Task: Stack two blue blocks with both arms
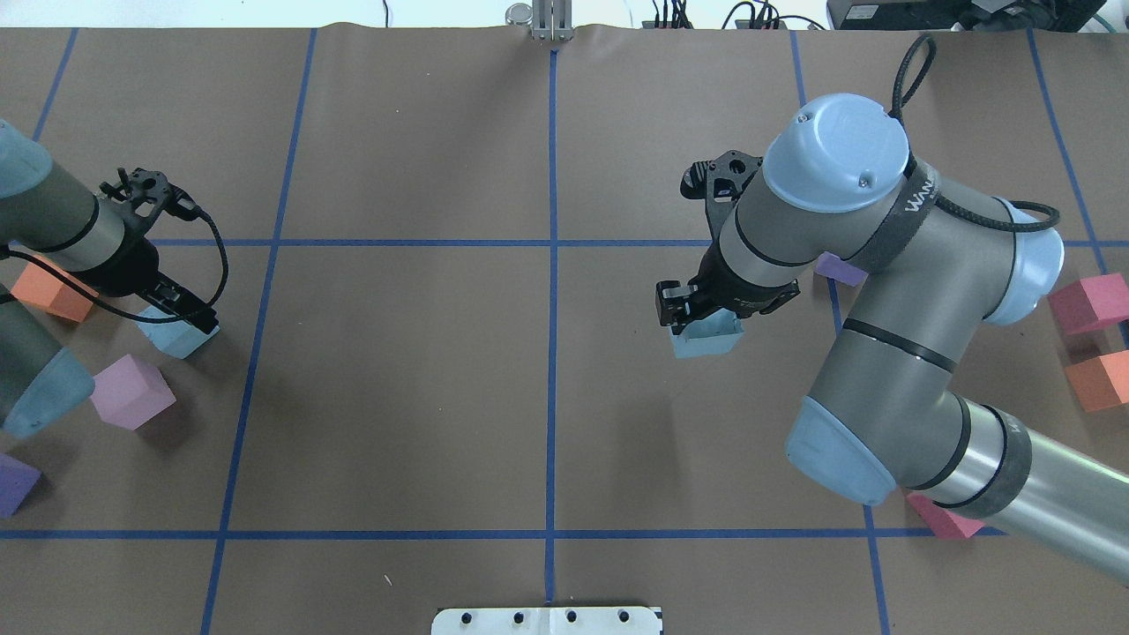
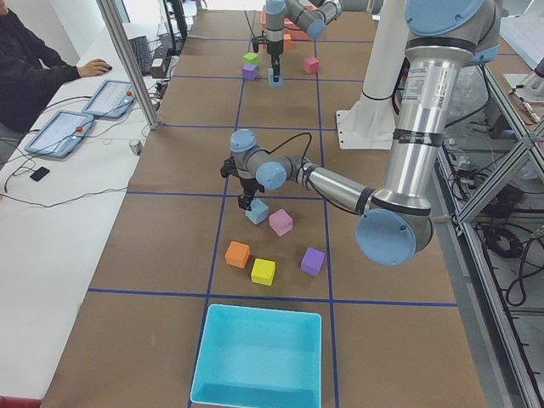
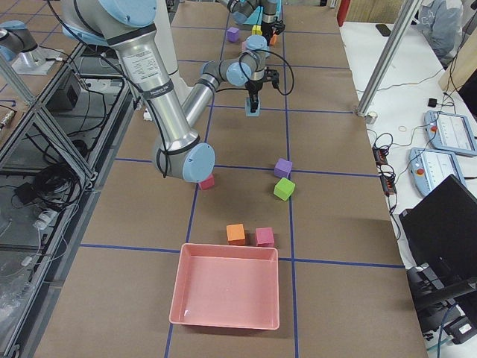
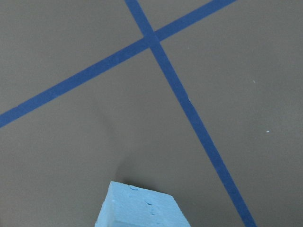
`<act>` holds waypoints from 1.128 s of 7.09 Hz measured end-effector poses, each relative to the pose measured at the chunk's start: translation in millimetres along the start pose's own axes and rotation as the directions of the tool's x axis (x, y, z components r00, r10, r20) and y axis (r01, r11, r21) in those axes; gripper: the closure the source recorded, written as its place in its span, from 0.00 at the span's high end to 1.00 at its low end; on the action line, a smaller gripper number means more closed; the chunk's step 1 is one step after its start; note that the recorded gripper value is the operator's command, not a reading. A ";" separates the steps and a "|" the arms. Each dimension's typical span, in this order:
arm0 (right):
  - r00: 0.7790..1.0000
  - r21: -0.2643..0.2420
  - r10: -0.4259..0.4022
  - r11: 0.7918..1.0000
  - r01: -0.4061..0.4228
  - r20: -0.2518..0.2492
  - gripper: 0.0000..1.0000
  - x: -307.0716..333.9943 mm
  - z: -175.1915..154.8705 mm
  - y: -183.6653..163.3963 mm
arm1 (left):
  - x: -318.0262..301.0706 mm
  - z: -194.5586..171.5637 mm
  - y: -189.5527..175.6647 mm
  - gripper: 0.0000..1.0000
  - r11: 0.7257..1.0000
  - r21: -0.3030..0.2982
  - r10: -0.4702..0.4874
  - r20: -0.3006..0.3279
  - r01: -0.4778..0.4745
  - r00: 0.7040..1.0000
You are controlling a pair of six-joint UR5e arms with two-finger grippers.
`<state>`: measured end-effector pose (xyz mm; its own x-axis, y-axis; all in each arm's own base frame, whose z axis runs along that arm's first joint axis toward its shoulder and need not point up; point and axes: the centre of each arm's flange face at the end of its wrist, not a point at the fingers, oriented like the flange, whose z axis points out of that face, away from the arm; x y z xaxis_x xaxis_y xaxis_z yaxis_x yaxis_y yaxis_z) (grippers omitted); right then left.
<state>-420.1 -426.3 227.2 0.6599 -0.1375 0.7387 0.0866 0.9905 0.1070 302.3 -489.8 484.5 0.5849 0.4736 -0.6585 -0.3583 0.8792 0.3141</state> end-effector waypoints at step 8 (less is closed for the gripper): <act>0.985 0.054 0.172 0.984 -0.171 -0.016 0.53 -60.3 16.3 -7.0 | -13.7 16.7 -0.2 0.56 0.999 -0.026 -0.020 0.016 0.020 1.000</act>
<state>-472.7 -425.0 192.8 0.6766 0.0349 0.7355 -0.0676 0.9976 0.0148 306.5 -495.6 504.9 0.6037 0.4569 -0.6533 -0.3654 0.8869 0.2826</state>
